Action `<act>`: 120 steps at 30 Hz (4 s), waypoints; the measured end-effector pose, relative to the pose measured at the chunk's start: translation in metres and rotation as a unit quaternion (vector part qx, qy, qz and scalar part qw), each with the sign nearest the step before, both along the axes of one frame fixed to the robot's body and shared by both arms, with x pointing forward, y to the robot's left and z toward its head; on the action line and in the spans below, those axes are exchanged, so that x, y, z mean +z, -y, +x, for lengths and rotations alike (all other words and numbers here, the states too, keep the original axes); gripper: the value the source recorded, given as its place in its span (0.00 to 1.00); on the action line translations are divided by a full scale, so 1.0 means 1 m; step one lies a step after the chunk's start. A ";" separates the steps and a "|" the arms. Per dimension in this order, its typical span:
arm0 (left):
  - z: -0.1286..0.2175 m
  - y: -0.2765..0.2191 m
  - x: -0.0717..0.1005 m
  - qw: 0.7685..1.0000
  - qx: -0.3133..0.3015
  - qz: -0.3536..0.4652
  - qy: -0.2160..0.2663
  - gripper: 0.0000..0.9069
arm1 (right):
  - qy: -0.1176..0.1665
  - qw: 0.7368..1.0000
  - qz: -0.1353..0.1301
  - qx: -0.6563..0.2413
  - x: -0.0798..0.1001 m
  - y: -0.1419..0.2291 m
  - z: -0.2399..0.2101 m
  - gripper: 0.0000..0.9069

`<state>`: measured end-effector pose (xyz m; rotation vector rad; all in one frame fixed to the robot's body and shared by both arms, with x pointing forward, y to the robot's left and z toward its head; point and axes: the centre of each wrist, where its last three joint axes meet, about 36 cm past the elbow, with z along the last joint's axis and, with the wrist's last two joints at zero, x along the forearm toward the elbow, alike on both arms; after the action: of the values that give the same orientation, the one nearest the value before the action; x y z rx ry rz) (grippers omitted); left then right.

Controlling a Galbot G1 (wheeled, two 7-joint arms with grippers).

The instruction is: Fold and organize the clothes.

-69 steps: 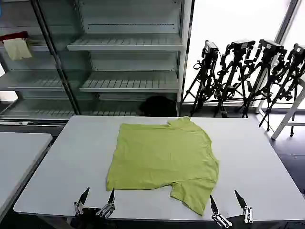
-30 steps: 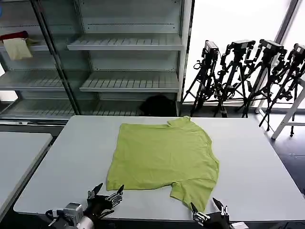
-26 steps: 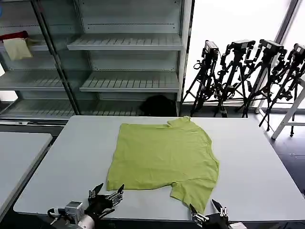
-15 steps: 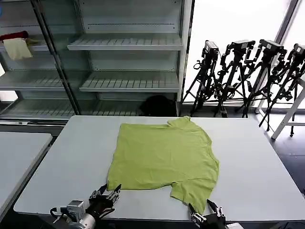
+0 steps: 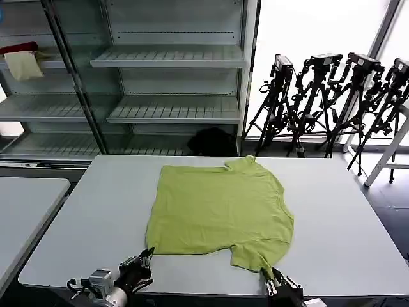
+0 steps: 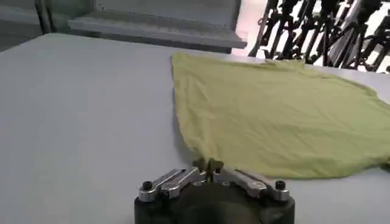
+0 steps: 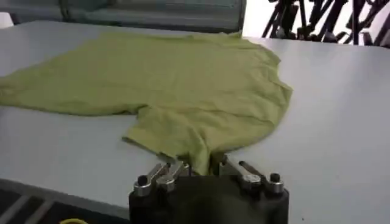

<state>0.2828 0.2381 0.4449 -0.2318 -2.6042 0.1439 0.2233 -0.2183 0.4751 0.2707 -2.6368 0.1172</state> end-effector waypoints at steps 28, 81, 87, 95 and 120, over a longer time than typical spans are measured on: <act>0.080 0.021 0.038 0.994 0.044 -0.040 0.090 0.00 | 0.116 0.992 -0.044 0.032 0.022 0.042 0.118 0.00; 0.143 0.020 -0.016 0.996 0.049 0.033 0.063 0.91 | 0.093 0.993 -0.071 0.025 -0.045 0.069 0.181 1.00; 0.141 0.020 -0.015 0.996 0.042 0.043 0.063 1.00 | 0.088 0.994 -0.061 0.011 -0.039 0.067 0.181 1.00; 0.136 0.010 -0.006 0.995 0.040 0.064 0.067 1.00 | 0.089 0.995 -0.044 -0.008 -0.020 0.068 0.171 1.00; 0.108 0.014 0.006 0.998 0.034 -0.005 0.043 1.00 | 0.057 0.996 0.044 -0.056 -0.029 0.104 0.139 0.79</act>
<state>0.3911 0.2244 0.4514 -0.1567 -2.6996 0.1734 0.3627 -0.3221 0.4458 0.1487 -2.7671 -0.0226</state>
